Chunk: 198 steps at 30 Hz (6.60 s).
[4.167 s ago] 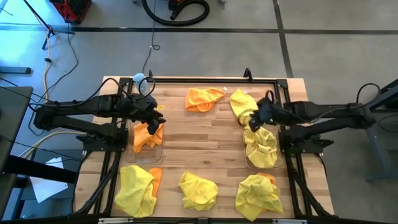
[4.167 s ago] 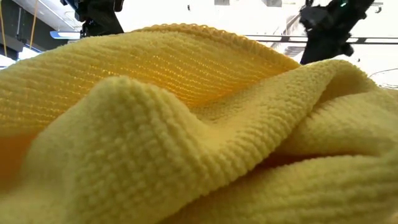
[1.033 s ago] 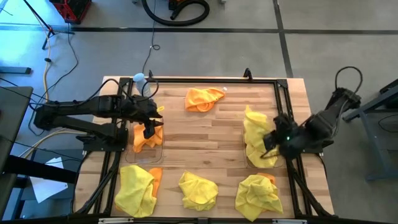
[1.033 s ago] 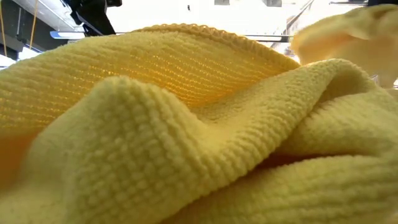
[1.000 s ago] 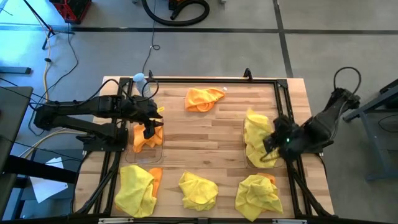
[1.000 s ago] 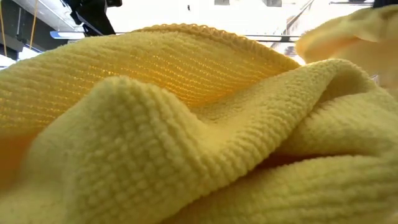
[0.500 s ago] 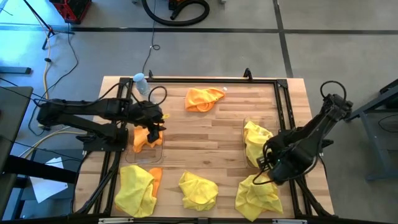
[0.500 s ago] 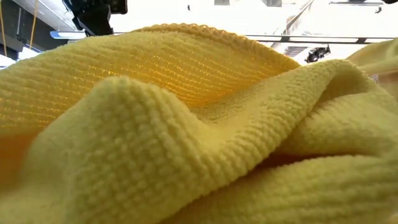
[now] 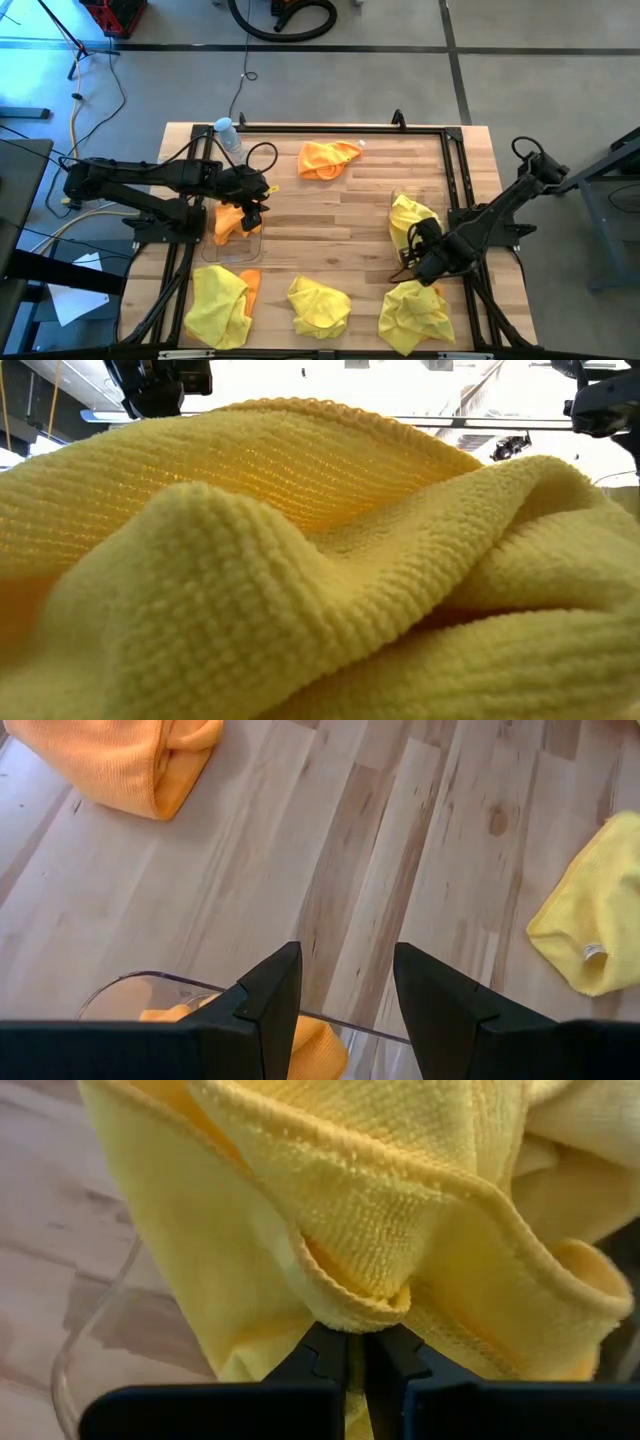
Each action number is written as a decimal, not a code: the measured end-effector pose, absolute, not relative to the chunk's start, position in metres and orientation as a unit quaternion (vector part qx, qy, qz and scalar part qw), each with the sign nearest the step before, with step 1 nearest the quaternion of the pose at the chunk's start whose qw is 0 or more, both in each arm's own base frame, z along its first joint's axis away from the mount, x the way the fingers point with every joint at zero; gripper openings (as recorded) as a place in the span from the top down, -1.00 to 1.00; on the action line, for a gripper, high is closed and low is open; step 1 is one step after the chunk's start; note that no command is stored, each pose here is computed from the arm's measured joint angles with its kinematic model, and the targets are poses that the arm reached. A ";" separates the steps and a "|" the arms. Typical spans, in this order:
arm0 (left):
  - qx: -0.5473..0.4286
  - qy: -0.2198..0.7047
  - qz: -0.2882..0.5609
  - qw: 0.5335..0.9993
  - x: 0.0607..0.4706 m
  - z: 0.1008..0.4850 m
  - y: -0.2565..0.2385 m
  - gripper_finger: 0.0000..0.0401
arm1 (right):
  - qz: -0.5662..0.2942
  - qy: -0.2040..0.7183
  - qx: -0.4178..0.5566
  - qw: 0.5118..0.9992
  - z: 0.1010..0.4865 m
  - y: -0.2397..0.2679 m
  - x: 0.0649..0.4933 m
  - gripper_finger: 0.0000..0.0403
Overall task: Sort microfiber towel by color & place in baskets
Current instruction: Put the yellow towel into the right transparent bin, then put the orange towel into the left transparent bin
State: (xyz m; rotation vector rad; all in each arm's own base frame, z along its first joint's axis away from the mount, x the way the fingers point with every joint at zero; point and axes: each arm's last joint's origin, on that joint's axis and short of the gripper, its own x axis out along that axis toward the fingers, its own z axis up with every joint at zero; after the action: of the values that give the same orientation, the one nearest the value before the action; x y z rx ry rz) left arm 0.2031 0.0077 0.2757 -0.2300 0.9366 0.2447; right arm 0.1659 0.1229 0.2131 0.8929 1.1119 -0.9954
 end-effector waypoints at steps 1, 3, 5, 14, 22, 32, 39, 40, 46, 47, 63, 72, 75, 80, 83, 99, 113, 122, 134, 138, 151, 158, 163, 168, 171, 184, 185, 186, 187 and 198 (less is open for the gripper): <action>-0.110 0.449 0.117 0.879 0.203 0.276 0.008 0.26 | -0.438 0.486 0.397 0.643 0.213 0.123 0.167 0.91; -0.110 0.449 0.117 0.879 0.203 0.276 0.008 0.26 | -0.440 0.491 0.402 0.635 0.213 0.123 0.166 0.81; -0.110 0.449 0.117 0.879 0.203 0.276 0.008 0.26 | -0.440 0.498 0.404 0.628 0.214 0.123 0.166 0.70; -0.112 0.449 0.115 0.879 0.203 0.276 0.008 0.26 | -0.431 0.505 0.415 0.623 0.252 0.131 0.169 0.34; -0.112 0.449 0.115 0.879 0.203 0.276 0.008 0.26 | -0.488 0.448 0.397 0.635 0.282 0.112 0.173 0.33; -0.111 0.450 0.115 0.879 0.203 0.276 0.008 0.26 | -0.501 0.467 0.406 0.605 0.221 0.084 0.185 0.33; -0.108 0.450 0.113 0.879 0.203 0.276 0.008 0.26 | -0.490 0.474 0.444 0.582 0.174 0.074 0.181 0.33; -0.108 0.450 0.113 0.879 0.203 0.276 0.008 0.26 | -0.489 0.473 0.446 0.582 0.171 0.073 0.181 0.33; -0.108 0.450 0.113 0.879 0.203 0.276 0.008 0.26 | -0.489 0.485 0.429 0.585 0.185 0.075 0.183 0.33; -0.108 0.450 0.113 0.879 0.203 0.276 0.008 0.26 | -0.488 0.489 0.423 0.586 0.192 0.075 0.184 0.33; -0.144 0.443 0.132 0.875 0.203 0.276 0.008 0.26 | -0.404 0.500 0.318 0.697 0.293 0.091 0.194 0.33; -0.214 0.409 0.152 0.874 0.208 0.279 0.003 0.26 | -0.321 0.557 0.303 0.703 0.280 0.116 0.186 0.70; -0.236 0.371 0.140 0.887 0.214 0.285 -0.002 0.26 | -0.287 0.543 0.282 0.737 0.278 0.129 0.183 0.95; -0.236 0.323 0.122 0.909 0.227 0.289 -0.010 0.26 | -0.262 0.503 0.241 0.788 0.279 0.146 0.174 0.90; -0.235 0.298 0.102 0.920 0.240 0.289 -0.013 0.26 | -0.250 0.471 0.217 0.817 0.280 0.154 0.167 0.97; -0.059 0.292 0.106 0.949 0.345 0.292 0.057 0.26 | -0.309 0.303 0.161 0.887 0.287 0.146 0.176 1.00; -0.112 0.441 0.222 0.862 0.396 0.259 0.189 0.26 | -0.371 0.299 0.172 0.862 0.287 0.120 0.192 1.00; -0.124 0.517 0.222 0.817 0.412 0.190 0.218 0.26 | -0.397 0.299 0.181 0.849 0.286 0.112 0.192 1.00; -0.130 0.601 0.214 0.759 0.409 0.143 0.220 0.49 | -0.411 0.299 0.185 0.841 0.286 0.109 0.190 1.00; -0.094 0.630 0.206 0.743 0.405 0.142 0.217 0.73 | -0.411 0.313 0.182 0.837 0.285 0.109 0.189 1.00; -0.179 0.596 0.277 0.732 0.394 0.193 0.195 0.99 | -0.324 0.271 0.242 0.874 0.236 0.121 0.168 1.00; -0.172 0.528 0.290 0.779 0.393 0.257 0.150 1.00 | -0.256 0.269 0.247 0.895 0.217 0.117 0.161 1.00; -0.175 0.479 0.279 0.813 0.383 0.303 0.111 1.00 | -0.187 0.287 0.212 0.915 0.222 0.114 0.156 1.00; -0.169 0.438 0.281 0.837 0.365 0.343 0.068 1.00 | -0.104 0.293 0.178 0.934 0.229 0.107 0.152 1.00; -0.163 0.428 0.289 0.841 0.344 0.364 0.043 1.00 | -0.063 0.278 0.173 0.943 0.229 0.099 0.151 1.00; -0.206 0.460 0.371 0.780 0.256 0.395 -0.037 1.00 | -0.021 0.238 0.195 0.951 0.230 0.078 0.158 1.00; -0.204 0.459 0.362 0.785 0.253 0.393 -0.042 1.00 | -0.024 0.237 0.196 0.951 0.230 0.077 0.159 1.00; -0.198 0.466 0.356 0.785 0.250 0.390 -0.046 1.00 | -0.026 0.237 0.197 0.951 0.230 0.076 0.159 1.00; -0.196 0.473 0.358 0.781 0.247 0.387 -0.048 1.00 | -0.028 0.236 0.197 0.951 0.230 0.076 0.160 1.00; -0.221 0.552 0.392 0.702 0.211 0.324 -0.057 1.00 | -0.040 0.197 0.232 0.952 0.237 0.071 0.166 1.00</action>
State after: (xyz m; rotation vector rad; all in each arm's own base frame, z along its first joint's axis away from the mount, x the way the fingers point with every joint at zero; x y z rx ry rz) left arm 0.2105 -0.0574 0.3241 -0.4909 1.2278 0.8726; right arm 0.1656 0.0708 0.2367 0.4716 0.4000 -0.0803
